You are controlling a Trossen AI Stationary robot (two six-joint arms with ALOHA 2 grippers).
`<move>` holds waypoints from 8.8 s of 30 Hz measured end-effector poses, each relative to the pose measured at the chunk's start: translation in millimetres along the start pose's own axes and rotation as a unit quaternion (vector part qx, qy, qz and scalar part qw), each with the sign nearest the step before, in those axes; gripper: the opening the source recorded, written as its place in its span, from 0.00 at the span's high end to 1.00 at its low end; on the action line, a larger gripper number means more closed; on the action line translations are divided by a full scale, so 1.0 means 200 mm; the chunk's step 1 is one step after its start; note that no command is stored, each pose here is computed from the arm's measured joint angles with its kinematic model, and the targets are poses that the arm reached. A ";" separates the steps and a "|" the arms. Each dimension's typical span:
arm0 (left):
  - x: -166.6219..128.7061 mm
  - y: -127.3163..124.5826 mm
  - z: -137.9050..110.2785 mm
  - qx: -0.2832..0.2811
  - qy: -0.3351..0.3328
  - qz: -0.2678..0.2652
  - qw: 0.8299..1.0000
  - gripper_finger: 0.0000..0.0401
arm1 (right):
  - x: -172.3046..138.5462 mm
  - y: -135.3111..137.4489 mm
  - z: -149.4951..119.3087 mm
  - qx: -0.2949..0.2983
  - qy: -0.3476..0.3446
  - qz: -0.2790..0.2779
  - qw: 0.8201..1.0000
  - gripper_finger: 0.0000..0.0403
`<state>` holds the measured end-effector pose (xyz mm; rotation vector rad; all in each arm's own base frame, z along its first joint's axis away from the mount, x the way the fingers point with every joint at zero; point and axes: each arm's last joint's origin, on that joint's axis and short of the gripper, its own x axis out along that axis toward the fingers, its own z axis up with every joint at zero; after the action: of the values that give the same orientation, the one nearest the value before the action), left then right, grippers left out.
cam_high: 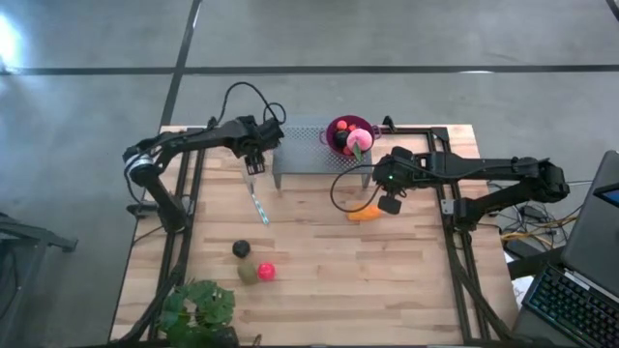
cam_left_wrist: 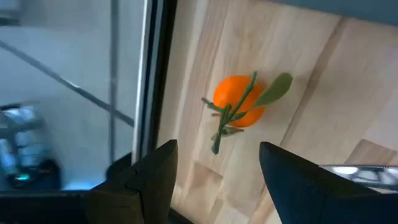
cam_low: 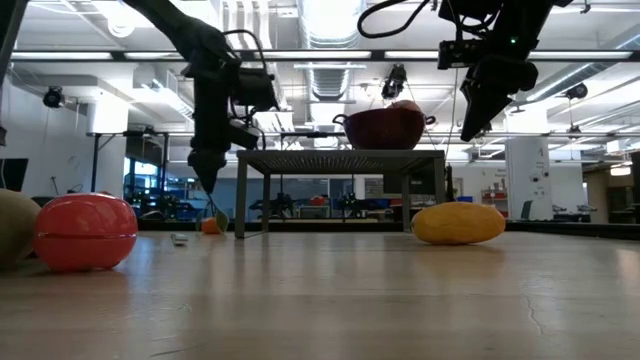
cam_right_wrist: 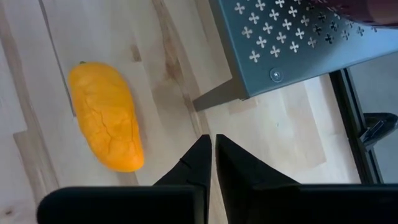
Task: Pick & Place Fruit
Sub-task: Put the tangerine into the purple bowl on the shelf
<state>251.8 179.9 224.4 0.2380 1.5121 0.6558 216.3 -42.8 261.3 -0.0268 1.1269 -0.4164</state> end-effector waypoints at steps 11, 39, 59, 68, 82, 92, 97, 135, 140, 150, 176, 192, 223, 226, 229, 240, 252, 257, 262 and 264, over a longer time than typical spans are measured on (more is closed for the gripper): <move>0.08 0.06 -0.03 -0.031 -0.018 -0.038 0.999 0.42 | 0.00 0.00 0.00 -0.003 -0.001 0.000 1.000 0.96; 0.11 0.09 -0.05 -0.026 -0.018 -0.063 0.998 0.89 | 0.00 0.00 0.00 -0.003 -0.001 0.000 1.000 0.95; 0.07 0.09 -0.08 -0.020 0.012 -0.078 0.997 0.99 | 0.00 0.00 0.00 -0.010 -0.001 0.000 1.000 0.95; -0.10 0.19 -0.10 -0.059 0.027 -0.079 0.995 0.99 | 0.00 0.00 0.00 -0.010 -0.001 0.000 1.000 0.97; -0.48 0.34 -0.18 -0.157 0.023 -0.055 0.986 0.99 | 0.00 0.00 0.00 -0.010 -0.001 0.000 1.000 0.96; -0.72 0.27 -0.27 -0.172 -0.068 -0.115 0.976 0.99 | 0.00 0.00 0.00 -0.009 -0.006 0.000 1.000 0.96; -0.83 0.17 -0.28 -0.130 -0.113 -0.136 0.976 0.99 | 0.00 0.02 0.06 -0.001 -0.058 0.068 0.996 0.94; -1.07 -0.71 0.18 0.333 -0.371 -0.037 0.866 0.99 | -0.14 0.21 0.24 -0.032 -0.283 0.272 0.919 0.59; -1.12 -0.72 0.22 0.335 -0.421 -0.016 0.843 0.99 | -0.14 0.21 0.25 -0.044 -0.298 0.268 0.915 0.50; -1.11 -0.77 0.29 0.400 -0.446 0.033 0.800 0.99 | -0.14 0.21 0.25 -0.045 -0.298 0.268 0.915 0.42; -1.15 -0.76 0.34 0.394 -0.467 0.116 0.783 0.99 | -0.13 0.21 0.25 -0.057 -0.296 0.264 0.916 0.62; -1.15 -0.76 0.34 0.387 -0.469 0.110 0.786 0.99 | -0.14 0.21 0.25 -0.060 -0.299 0.262 0.916 0.97; -1.08 -0.74 0.26 0.136 -0.376 0.072 0.914 0.32 | -0.24 0.15 0.29 -0.063 -0.275 0.215 0.935 0.98; -1.05 -0.75 0.23 0.109 -0.350 0.055 0.929 0.32 | -0.28 0.09 0.31 -0.055 -0.270 0.200 0.940 0.98; -1.03 -0.76 0.22 0.073 -0.344 0.040 0.935 0.32 | -0.33 0.01 0.34 -0.039 -0.273 0.184 0.943 0.98; -0.85 -0.85 0.16 -0.008 -0.426 0.018 0.905 0.32 | -0.40 -0.30 0.39 0.029 -0.299 0.147 0.942 0.98; -0.79 -0.88 0.12 -0.118 -0.554 -0.013 0.824 0.32 | -0.15 -0.58 0.59 0.089 -0.276 0.145 0.946 0.98; -0.78 -0.88 0.12 -0.121 -0.552 -0.016 0.825 0.32 | -0.12 -0.68 0.67 0.125 -0.276 0.136 0.943 0.98; -0.78 -0.87 0.11 -0.119 -0.551 -0.015 0.826 0.32 | -0.08 -0.74 0.69 0.161 -0.265 0.113 0.944 0.98; -0.78 -0.87 0.11 -0.116 -0.548 -0.013 0.828 0.32 | -0.05 -0.75 0.69 0.170 -0.256 0.105 0.946 0.98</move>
<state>328.5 -39.5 265.2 0.3284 0.3166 0.5149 286.6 -204.0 364.6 0.2739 0.5280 -0.3785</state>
